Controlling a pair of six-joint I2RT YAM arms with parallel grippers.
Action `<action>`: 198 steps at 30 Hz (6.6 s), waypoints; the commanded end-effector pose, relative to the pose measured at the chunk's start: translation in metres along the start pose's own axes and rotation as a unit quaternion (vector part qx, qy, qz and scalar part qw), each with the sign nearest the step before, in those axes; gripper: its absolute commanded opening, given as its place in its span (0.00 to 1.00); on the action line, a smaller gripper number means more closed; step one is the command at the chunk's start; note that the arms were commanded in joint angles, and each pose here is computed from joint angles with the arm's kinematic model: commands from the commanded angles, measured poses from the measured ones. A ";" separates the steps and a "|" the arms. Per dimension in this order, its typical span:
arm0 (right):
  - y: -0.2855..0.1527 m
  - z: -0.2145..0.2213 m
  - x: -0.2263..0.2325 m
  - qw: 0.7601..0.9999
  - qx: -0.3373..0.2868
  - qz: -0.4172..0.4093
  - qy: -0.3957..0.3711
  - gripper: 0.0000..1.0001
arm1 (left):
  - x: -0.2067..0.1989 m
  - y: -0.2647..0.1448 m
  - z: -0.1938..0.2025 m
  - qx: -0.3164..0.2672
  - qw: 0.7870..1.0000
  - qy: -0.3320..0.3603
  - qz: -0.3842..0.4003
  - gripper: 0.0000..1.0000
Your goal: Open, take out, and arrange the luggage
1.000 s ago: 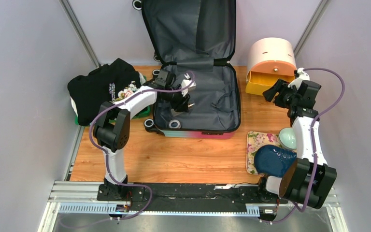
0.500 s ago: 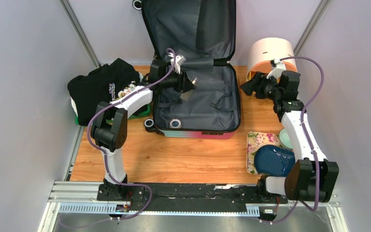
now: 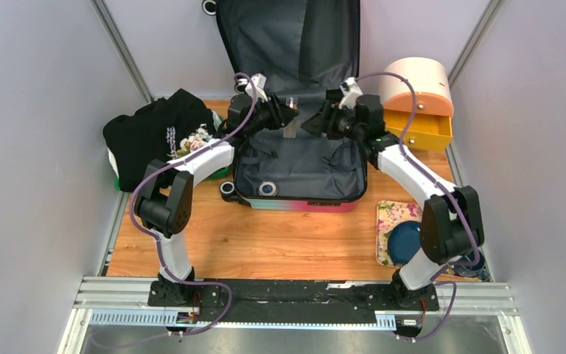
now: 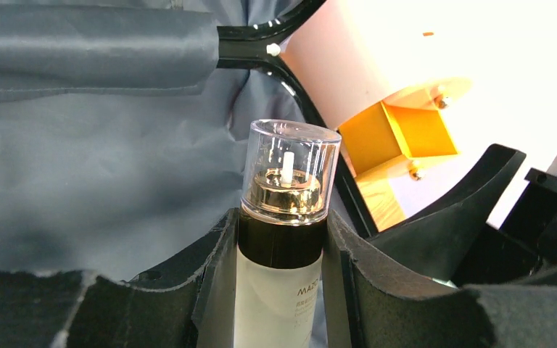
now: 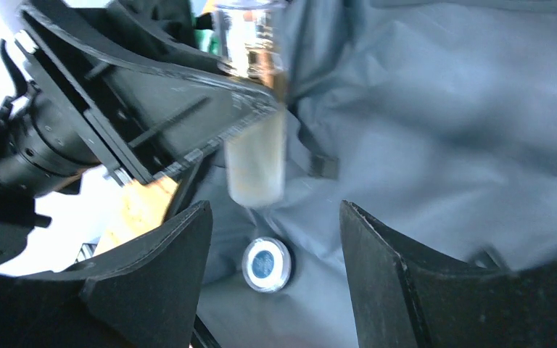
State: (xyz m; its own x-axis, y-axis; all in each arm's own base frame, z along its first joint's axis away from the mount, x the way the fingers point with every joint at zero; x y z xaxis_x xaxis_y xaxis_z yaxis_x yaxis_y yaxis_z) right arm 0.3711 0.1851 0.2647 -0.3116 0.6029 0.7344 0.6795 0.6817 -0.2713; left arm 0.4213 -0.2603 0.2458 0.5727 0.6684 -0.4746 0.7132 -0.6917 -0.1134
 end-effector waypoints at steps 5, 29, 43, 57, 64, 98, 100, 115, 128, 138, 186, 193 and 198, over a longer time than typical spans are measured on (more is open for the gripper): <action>0.053 -0.018 0.042 0.997 -0.062 -0.027 -0.042 0.66 | -0.039 -0.018 -0.050 -0.108 0.992 0.001 0.058 0.00; 0.060 -0.013 0.047 0.994 -0.033 -0.056 -0.090 0.28 | -0.059 -0.030 -0.056 -0.115 0.976 -0.043 0.178 0.00; -0.046 -0.058 0.008 0.974 -0.003 -0.047 -0.220 0.00 | -0.008 -0.066 -0.038 -0.047 0.994 0.029 0.096 0.80; -0.175 -0.126 -0.093 0.832 0.185 0.155 -0.500 0.04 | 0.004 -0.067 -0.018 0.028 0.995 0.042 0.081 0.82; -0.176 -0.138 -0.128 0.790 0.233 0.236 -0.515 0.08 | 0.007 -0.065 -0.014 0.036 0.996 0.019 0.079 0.83; -0.169 -0.182 -0.162 0.758 0.241 0.268 -0.544 0.62 | 0.014 -0.072 -0.004 0.046 0.997 0.006 0.068 0.86; -0.169 -0.183 -0.157 0.767 0.226 0.265 -0.539 0.77 | 0.014 -0.070 -0.006 0.045 0.997 0.009 0.069 0.86; -0.192 -0.135 -0.136 0.944 -0.044 0.248 -0.212 0.54 | 0.018 -0.066 -0.014 0.049 0.996 0.021 0.068 0.86; -0.172 -0.110 -0.182 0.943 -0.136 0.279 -0.120 0.22 | 0.040 -0.063 -0.040 0.026 0.997 0.053 0.059 0.87; -0.145 -0.139 -0.230 0.927 -0.193 0.306 -0.102 0.26 | 0.044 -0.071 -0.044 0.029 0.992 0.107 0.052 0.87; -0.148 -0.187 -0.202 0.946 -0.224 0.231 -0.026 0.53 | 0.051 -0.074 -0.030 0.050 0.992 0.098 0.056 0.89; -0.142 -0.195 -0.207 0.945 -0.227 0.233 -0.022 0.48 | 0.051 -0.078 -0.030 0.048 0.992 0.104 0.050 0.89; -0.139 -0.196 -0.206 0.948 -0.225 0.224 -0.022 0.36 | 0.052 -0.078 -0.027 0.052 0.992 0.105 0.049 0.89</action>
State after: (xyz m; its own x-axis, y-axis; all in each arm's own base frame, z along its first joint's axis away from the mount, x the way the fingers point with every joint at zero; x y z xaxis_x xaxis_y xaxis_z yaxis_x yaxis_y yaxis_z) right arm 0.4624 -0.1150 0.2572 0.0814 0.8100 0.5807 0.9480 0.1169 -0.2960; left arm 0.4097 -0.1677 0.2297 0.6830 0.6330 -0.3645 0.5916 -0.7720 -0.2323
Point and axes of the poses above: each gripper's point midway between its finger pads, its own y axis out along the fingers, its own x axis along the line the jaws close on, z = x × y, the point moved 8 cm from there along -y, back along the fingers, and after that the axes turned 11 degrees about y, right-handed, at the moved point
